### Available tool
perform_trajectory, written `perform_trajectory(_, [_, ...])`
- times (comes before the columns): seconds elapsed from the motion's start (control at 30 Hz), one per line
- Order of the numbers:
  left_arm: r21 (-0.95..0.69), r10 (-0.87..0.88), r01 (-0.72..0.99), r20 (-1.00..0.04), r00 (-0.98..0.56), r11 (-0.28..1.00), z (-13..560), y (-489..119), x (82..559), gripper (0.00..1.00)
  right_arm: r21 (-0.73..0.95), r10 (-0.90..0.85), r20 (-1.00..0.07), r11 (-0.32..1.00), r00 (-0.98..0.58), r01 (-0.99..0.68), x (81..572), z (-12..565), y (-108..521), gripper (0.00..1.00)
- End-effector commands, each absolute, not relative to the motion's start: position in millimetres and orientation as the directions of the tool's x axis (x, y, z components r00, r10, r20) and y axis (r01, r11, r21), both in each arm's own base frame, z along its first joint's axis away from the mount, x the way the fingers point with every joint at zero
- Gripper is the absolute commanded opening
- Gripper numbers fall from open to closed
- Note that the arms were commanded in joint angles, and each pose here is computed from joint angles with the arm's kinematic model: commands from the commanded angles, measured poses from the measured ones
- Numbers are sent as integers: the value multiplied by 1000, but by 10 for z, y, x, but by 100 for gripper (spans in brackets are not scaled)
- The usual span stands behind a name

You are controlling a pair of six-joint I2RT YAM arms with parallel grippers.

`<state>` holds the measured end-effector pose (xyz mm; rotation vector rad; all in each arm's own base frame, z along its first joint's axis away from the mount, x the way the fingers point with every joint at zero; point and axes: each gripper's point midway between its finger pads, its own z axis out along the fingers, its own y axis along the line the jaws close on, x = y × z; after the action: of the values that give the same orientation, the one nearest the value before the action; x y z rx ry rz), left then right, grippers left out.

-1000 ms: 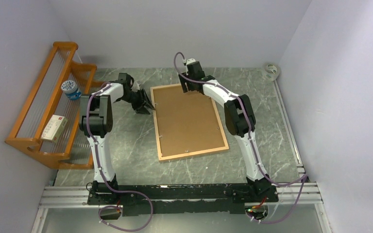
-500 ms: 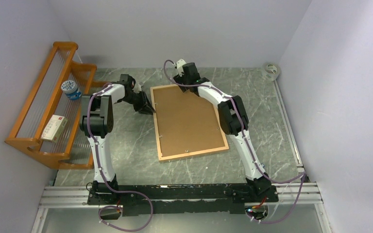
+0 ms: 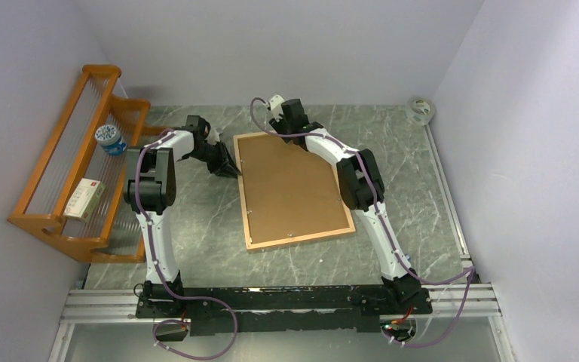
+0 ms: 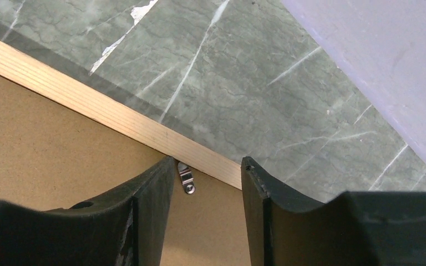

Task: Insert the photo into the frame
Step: Install the photo frame at the center of the board.

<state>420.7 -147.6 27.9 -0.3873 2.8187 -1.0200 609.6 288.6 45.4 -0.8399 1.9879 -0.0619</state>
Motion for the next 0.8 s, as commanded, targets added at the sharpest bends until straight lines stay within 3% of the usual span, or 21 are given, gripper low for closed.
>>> perform_trajectory(0.0, [-508,-261,-232,16,-965,829,24,-1290,3979,24,-429,-594,-736,780,-324,-455,6285,417,2581,49])
perform_trajectory(0.37, [-439,-282,-274,49,-958,856,-90,-1179,3903,23,-445,-574,-737,809,-358,-384,6394,466,2288,41])
perform_trajectory(0.53, [-441,-288,-284,60,-956,851,-116,-1177,3885,22,-445,-574,-735,810,-361,-382,6419,473,2252,33])
perform_trajectory(0.63, [-455,-285,-279,57,-957,846,-90,-1197,3902,22,-410,-562,-758,806,-331,-428,6372,575,2362,38])
perform_trajectory(0.77, [-466,-283,-274,53,-958,842,-76,-1215,3936,23,-316,-487,-820,823,-300,-472,6306,857,2534,53])
